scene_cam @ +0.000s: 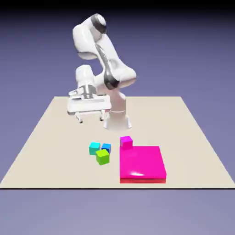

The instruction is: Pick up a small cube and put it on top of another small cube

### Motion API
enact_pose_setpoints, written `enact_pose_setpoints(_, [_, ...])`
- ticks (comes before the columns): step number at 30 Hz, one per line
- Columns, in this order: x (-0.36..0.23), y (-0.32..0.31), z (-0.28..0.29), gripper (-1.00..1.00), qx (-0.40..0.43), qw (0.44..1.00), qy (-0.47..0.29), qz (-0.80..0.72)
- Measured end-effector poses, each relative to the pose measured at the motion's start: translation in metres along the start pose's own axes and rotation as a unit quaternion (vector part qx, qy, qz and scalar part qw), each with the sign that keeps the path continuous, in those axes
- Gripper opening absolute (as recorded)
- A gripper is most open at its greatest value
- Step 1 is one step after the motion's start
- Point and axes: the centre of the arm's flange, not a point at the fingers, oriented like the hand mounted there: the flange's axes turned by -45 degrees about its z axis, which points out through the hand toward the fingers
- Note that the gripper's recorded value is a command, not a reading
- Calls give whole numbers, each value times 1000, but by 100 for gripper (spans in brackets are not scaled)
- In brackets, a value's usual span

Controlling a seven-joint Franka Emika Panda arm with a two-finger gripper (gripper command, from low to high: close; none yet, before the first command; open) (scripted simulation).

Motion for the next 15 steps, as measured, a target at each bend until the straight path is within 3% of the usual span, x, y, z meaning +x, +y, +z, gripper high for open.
enact_pose_setpoints(15, [-115,-18,38,0,51,997,-43,-35])
